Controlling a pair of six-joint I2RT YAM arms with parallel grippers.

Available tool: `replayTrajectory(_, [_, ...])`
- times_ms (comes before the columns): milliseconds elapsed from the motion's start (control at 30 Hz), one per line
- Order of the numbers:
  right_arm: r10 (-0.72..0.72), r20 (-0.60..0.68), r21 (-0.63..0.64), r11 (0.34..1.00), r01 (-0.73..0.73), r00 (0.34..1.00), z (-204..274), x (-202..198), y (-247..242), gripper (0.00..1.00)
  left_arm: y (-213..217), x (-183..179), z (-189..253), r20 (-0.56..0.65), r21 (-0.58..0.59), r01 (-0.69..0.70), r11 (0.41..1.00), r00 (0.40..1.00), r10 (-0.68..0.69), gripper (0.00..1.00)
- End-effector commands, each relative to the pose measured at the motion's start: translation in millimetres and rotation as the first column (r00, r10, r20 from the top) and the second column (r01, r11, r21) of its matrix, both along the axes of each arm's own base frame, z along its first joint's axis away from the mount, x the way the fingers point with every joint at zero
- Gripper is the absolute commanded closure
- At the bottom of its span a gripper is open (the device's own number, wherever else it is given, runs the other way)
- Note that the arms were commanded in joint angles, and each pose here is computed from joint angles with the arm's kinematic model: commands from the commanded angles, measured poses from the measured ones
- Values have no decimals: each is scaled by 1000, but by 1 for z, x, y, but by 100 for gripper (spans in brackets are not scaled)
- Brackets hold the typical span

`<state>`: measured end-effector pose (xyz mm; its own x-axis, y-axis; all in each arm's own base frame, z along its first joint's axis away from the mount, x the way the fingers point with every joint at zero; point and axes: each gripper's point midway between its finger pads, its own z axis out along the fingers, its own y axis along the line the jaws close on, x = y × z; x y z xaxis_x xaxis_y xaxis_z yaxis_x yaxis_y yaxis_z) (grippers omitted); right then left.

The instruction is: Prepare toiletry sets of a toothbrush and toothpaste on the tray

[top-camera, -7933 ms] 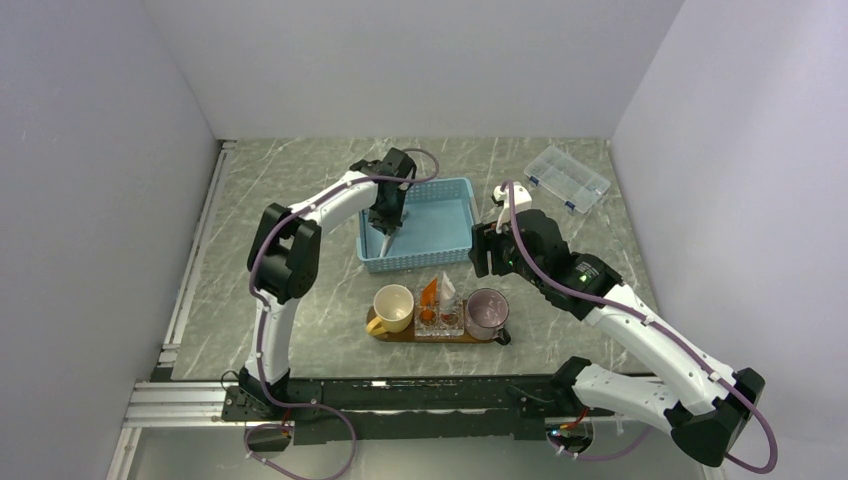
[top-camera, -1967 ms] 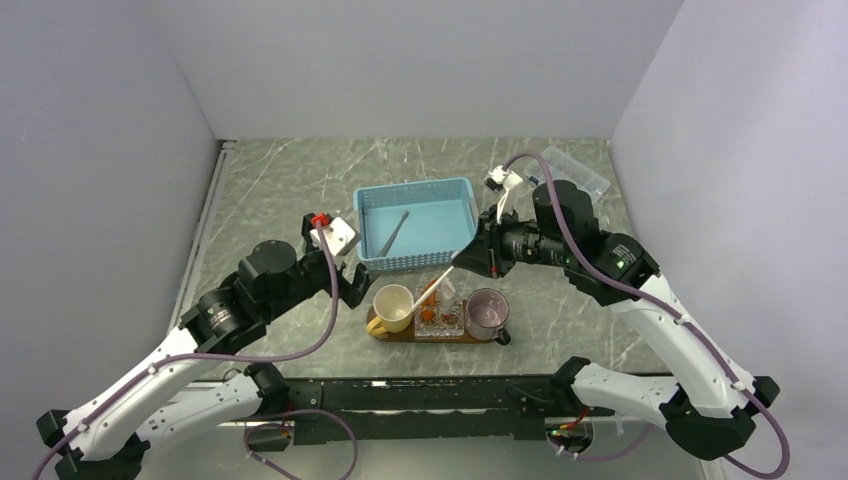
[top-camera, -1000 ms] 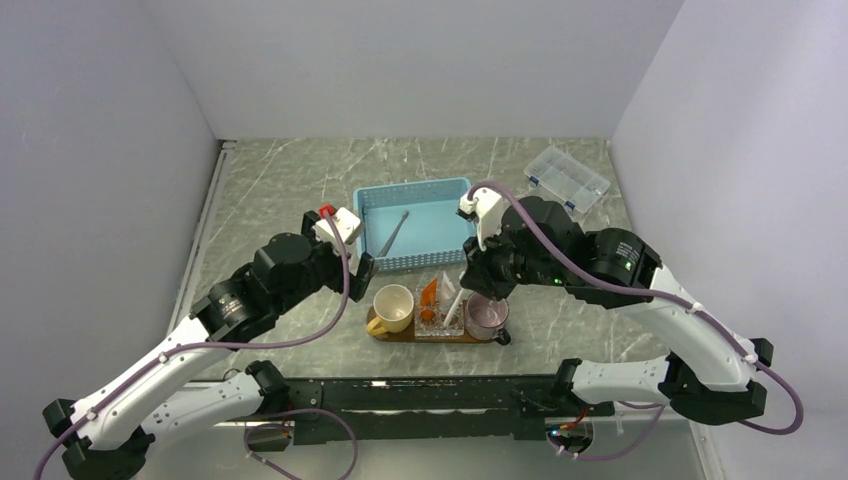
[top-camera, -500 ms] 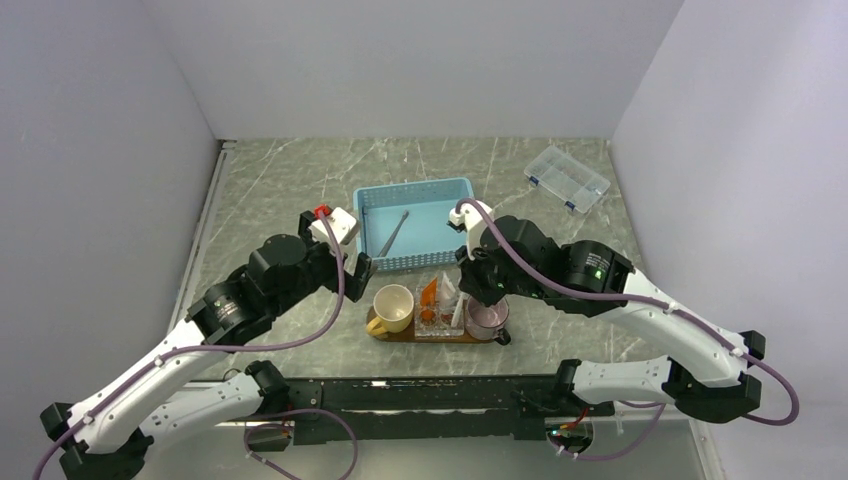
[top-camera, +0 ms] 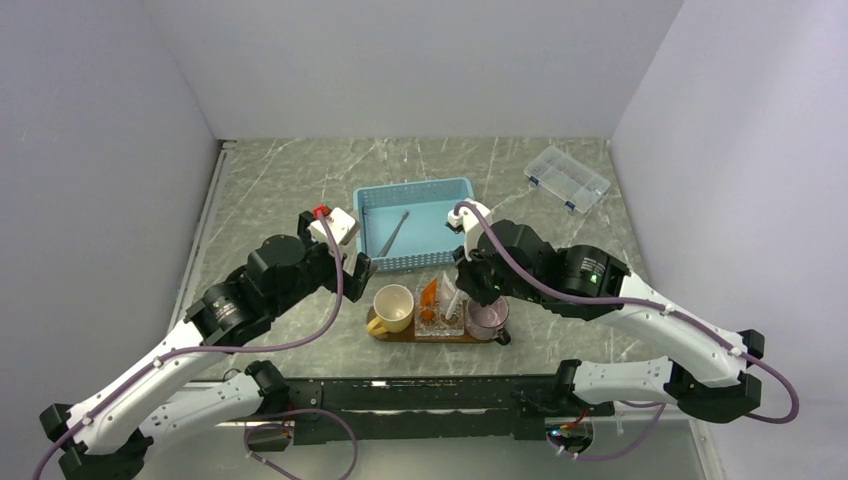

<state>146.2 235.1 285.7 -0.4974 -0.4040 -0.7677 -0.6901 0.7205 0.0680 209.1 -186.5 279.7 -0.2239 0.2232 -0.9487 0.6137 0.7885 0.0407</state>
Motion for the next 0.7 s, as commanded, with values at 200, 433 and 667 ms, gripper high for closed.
replayTrajectory(200, [-25, 10, 61, 998, 24, 1000, -16, 2, 7, 100, -3, 2, 15, 15, -37, -2, 999, 1000, 2, 1])
replayTrajectory(433, [-44, 4, 66, 997, 43, 999, -23, 3, 6, 100, -4, 2, 15, 11, -36, 3, 999, 1000, -2, 1])
replayTrajectory(667, [-48, -7, 62, 997, 49, 999, -35, 4, 9, 100, -4, 2, 14, 11, -36, 2, 999, 1000, -1, 1])
